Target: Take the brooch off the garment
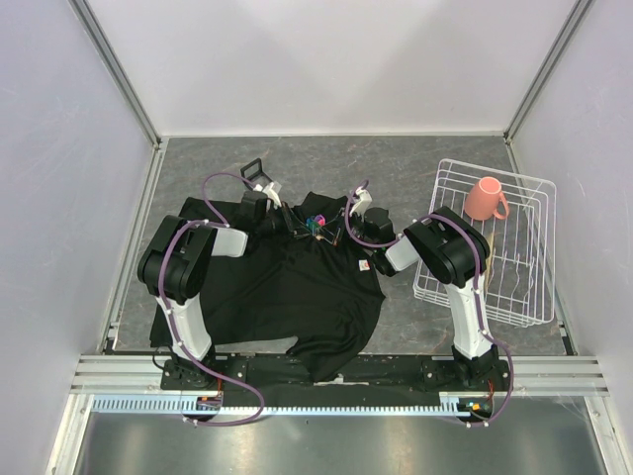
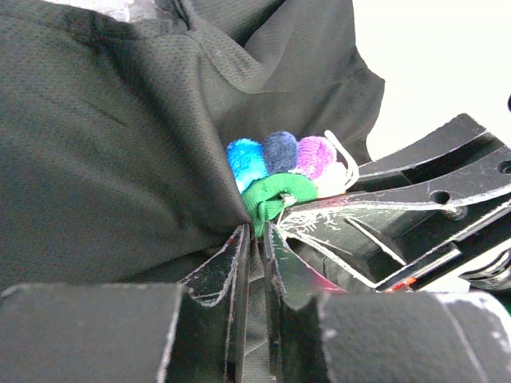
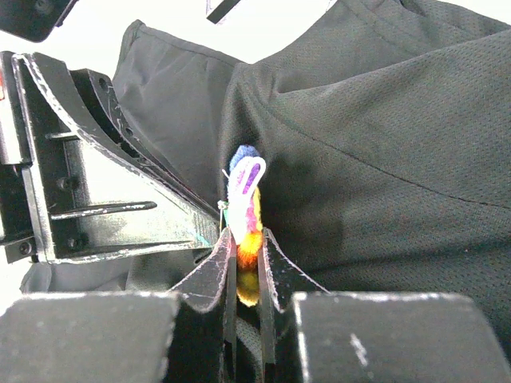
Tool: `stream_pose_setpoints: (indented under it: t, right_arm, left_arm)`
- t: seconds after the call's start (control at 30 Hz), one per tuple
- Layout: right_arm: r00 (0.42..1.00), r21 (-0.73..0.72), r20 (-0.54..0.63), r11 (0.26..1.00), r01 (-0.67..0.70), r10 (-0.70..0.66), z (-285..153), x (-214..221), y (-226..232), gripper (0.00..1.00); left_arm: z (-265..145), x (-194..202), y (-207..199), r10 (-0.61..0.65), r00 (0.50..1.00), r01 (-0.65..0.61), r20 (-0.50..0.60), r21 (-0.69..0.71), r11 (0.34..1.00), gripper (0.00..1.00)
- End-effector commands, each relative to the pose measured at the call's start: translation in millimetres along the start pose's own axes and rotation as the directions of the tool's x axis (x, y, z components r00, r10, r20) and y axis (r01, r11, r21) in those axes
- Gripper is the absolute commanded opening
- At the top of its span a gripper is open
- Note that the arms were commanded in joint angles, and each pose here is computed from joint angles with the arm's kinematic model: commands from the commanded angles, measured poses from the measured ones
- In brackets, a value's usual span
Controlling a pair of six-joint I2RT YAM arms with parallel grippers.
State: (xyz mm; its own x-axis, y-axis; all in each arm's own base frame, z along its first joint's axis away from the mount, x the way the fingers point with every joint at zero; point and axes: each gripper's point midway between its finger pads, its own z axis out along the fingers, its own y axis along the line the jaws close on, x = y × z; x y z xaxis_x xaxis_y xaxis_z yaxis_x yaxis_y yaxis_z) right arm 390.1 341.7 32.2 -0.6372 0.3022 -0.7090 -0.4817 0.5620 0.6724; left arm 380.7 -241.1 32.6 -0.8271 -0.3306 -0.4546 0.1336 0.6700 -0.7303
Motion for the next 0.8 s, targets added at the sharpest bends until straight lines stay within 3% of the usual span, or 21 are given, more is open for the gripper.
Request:
stream_pose_setpoints:
  t: [0.0, 0.77]
  right_arm:
    - [0.999, -0.022, 0.020, 0.999, 0.035, -0.035, 5.9, -7.5, 7.1, 0.00]
    - [0.999, -0.041, 0.019, 0.998, 0.045, -0.045, 5.7, -7.9, 12.9, 0.00]
  left_arm:
    - [-3.2, -13.5, -25.2, 0.013, 0.998, -0.018, 0.055, 0.089, 0.996, 0.20]
    - [0.8, -12.7, -16.6, -0.042, 0.998, 0.039, 0.050, 0.056, 0.998, 0.18]
